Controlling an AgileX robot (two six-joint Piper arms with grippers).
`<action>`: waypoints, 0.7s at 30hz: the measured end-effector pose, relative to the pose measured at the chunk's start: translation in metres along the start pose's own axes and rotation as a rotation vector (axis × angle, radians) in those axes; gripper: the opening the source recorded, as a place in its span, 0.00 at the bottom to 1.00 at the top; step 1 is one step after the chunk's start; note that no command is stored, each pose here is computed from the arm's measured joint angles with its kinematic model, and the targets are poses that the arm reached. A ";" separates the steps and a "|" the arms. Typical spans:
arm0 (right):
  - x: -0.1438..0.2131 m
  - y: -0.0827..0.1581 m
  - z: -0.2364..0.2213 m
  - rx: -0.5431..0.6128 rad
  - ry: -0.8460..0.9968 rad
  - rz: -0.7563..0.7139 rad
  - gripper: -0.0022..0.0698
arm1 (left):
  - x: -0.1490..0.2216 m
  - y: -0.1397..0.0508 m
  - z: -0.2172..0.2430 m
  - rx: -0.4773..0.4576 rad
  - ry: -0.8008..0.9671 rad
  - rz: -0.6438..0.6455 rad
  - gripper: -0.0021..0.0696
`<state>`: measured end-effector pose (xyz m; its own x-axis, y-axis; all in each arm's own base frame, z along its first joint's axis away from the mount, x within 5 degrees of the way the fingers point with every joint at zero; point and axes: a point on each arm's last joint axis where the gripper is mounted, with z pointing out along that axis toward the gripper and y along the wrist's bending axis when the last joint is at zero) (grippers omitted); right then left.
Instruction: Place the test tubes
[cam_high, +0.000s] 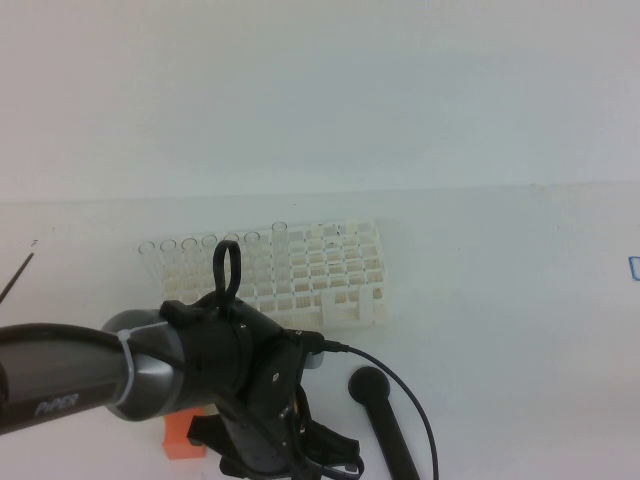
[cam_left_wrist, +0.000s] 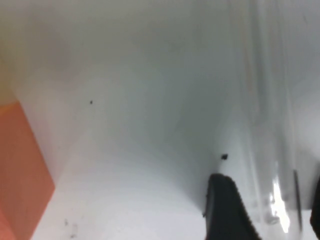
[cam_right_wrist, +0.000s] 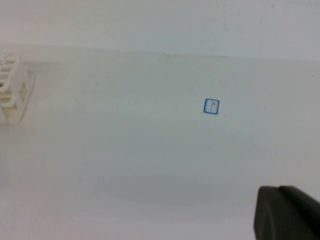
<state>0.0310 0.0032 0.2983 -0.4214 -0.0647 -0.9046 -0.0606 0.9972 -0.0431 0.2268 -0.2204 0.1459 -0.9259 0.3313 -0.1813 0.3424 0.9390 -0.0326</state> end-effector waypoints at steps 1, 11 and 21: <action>0.000 0.000 0.000 0.000 0.000 0.000 0.03 | 0.000 0.000 0.000 0.003 -0.005 -0.004 0.53; 0.000 0.000 0.000 0.000 0.000 0.000 0.03 | -0.001 0.000 0.000 0.000 -0.011 -0.001 0.33; 0.000 -0.001 0.000 0.012 0.001 -0.010 0.03 | -0.002 0.000 -0.002 0.001 -0.026 0.000 0.19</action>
<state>0.0310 0.0021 0.2983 -0.4218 -0.0749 -0.9036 -0.0541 0.9969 -0.0573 0.2283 -0.2207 0.1486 -0.9213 0.3292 -0.2068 0.3429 0.9388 -0.0334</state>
